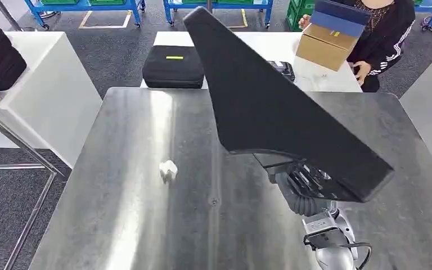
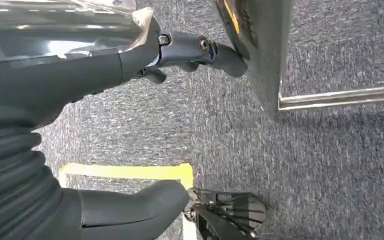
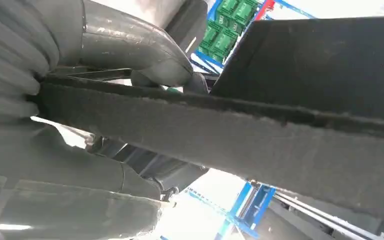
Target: Take the parts from the cabinet and place them on the table.
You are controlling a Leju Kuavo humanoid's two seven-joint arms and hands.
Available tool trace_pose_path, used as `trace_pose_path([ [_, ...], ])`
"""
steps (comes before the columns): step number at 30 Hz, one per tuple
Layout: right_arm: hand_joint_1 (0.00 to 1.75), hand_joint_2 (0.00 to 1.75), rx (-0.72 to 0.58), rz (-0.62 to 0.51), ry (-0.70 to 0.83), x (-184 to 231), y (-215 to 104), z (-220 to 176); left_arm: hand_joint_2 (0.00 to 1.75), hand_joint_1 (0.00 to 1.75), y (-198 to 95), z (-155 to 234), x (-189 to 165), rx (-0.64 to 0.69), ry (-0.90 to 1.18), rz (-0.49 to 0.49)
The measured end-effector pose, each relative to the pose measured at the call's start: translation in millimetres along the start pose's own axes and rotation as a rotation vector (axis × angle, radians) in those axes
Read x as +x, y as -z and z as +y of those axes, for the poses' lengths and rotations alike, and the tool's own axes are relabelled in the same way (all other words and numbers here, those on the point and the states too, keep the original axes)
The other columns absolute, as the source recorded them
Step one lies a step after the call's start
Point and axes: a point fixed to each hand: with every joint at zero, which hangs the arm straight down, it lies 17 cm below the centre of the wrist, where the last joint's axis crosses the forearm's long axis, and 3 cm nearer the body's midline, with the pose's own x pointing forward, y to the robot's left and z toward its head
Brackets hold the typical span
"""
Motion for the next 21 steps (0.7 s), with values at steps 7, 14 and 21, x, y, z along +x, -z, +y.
trace_pose_path([
  [7,1.75,1.75,-0.008,0.009,0.003,-0.6,2.6,0.7,1.75,0.0,-0.2,-3.9,1.6,-0.005,0.0,0.001],
  [14,1.75,1.75,-0.009,0.023,0.004,-2.6,-1.2,2.3,1.75,0.0,-1.2,-9.3,2.5,-0.011,-0.003,0.001],
  [21,1.75,1.75,-0.008,0.021,0.004,-1.9,-1.0,3.0,1.75,0.0,-0.6,-7.0,2.3,-0.005,-0.007,0.003],
])
